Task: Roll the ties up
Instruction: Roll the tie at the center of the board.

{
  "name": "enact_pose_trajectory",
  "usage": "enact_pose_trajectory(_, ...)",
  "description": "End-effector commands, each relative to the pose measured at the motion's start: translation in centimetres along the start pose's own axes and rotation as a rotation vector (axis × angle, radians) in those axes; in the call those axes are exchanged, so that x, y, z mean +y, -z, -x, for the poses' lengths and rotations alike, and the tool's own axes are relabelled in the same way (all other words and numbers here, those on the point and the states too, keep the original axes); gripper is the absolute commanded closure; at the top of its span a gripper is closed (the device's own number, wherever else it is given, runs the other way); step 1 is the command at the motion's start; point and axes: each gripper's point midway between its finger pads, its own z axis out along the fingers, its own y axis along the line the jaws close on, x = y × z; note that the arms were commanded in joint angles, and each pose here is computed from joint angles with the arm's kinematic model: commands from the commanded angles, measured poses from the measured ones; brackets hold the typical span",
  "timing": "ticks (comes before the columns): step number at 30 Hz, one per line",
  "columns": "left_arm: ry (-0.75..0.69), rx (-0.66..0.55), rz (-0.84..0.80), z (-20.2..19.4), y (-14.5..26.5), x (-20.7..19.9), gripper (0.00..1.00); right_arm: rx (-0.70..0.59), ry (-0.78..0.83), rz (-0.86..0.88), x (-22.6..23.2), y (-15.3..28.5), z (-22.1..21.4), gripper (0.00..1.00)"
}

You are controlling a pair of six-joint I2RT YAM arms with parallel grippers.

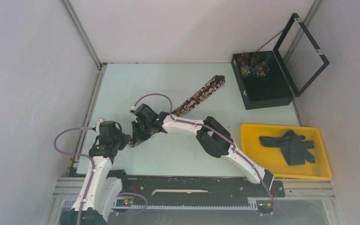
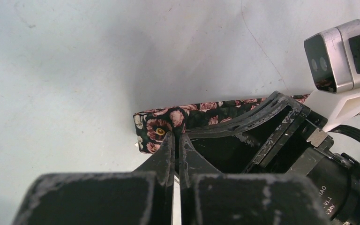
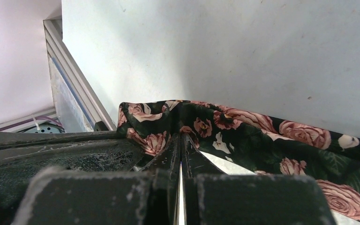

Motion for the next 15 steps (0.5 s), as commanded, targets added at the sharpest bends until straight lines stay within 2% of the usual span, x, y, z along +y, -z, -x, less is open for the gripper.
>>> enact_pose_trajectory(1,-0.023,-0.034,-0.039,1.3,0.8,-1.4,1.00,-0.059,0.045,0.046,2.3,2.1,2.6,1.00)
enact_pose_trajectory(15,-0.028,-0.021,-0.053,1.2,0.5,-2.0,1.00,-0.098,0.068,-0.004,0.9,5.1,4.0,1.00)
